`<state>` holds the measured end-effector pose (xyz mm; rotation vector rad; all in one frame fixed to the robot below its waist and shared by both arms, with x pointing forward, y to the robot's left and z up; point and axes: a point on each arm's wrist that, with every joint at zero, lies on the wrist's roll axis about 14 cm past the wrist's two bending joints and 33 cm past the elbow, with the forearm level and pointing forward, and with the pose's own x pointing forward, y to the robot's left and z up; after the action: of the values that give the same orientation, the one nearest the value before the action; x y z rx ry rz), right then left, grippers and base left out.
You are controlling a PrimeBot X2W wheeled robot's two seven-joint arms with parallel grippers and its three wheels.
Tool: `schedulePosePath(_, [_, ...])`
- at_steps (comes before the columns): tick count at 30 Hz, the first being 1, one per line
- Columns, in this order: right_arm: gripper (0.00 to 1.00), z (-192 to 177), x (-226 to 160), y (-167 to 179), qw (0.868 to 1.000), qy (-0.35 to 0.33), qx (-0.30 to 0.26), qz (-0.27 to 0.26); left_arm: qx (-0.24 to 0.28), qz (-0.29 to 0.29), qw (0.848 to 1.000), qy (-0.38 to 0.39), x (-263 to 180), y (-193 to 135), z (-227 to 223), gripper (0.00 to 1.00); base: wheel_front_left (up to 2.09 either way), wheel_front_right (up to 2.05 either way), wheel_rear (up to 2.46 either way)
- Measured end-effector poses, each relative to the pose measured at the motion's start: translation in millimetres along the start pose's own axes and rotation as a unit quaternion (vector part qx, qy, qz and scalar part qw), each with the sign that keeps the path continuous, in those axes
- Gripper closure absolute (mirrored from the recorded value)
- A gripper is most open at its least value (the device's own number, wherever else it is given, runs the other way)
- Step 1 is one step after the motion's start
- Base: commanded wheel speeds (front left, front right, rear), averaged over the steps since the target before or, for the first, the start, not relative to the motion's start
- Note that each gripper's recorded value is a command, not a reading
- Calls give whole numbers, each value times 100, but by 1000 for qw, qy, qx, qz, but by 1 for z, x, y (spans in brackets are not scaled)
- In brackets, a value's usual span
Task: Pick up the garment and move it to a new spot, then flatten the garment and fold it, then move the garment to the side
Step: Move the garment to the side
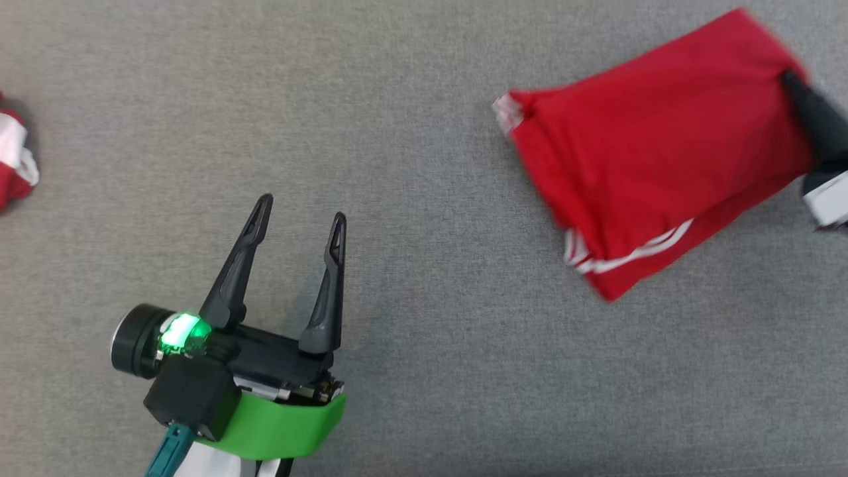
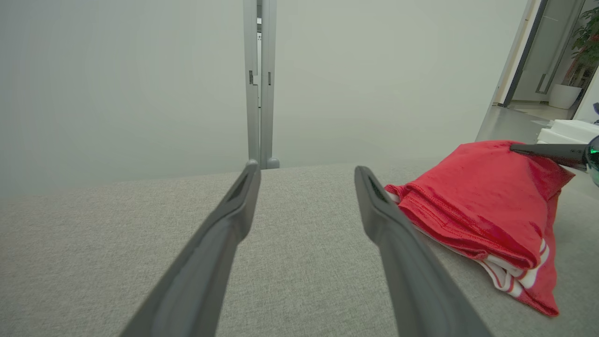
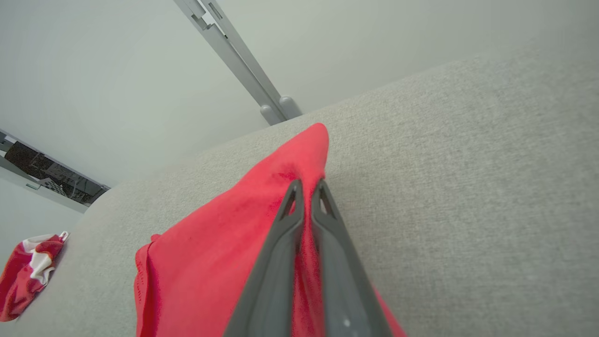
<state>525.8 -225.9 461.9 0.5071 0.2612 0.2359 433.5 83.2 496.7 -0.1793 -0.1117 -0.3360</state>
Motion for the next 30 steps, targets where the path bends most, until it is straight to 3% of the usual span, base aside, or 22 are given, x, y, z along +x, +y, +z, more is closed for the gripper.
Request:
schedulePosePath(2, [100, 19, 1, -23, 998, -19, -51, -21, -7, -15, 1000, -10, 9, -7, 1, 0, 0, 0, 0])
schedulePosePath(7, [100, 38, -10, -71, 990, -38, -105, -82, -24, -50, 998, -27, 25, -22, -1, 0, 0, 0, 0])
schedulePosePath(9, [100, 52, -21, -98, 980, -38, -156, -117, -32, -73, 996, -40, 32, -32, 3, 0, 0, 0, 0])
schedulePosePath(13, [100, 70, -34, -133, 964, -44, -203, -169, -32, -124, 990, -64, 41, -49, 8, 0, 0, 0, 0])
schedulePosePath(23, [100, 106, -46, -177, 926, -50, -290, -236, -56, -151, 985, -58, 52, -50, -16, 0, 0, 0, 0])
schedulePosePath(28, [100, 115, -57, -195, 909, -38, -321, -264, -39, -162, 985, -45, 50, -51, -28, 0, 0, 0, 0])
schedulePosePath(30, [0, 127, -60, -198, 901, -50, -330, -277, -38, -159, 985, -45, 50, -50, -27, 0, 0, 0, 0])
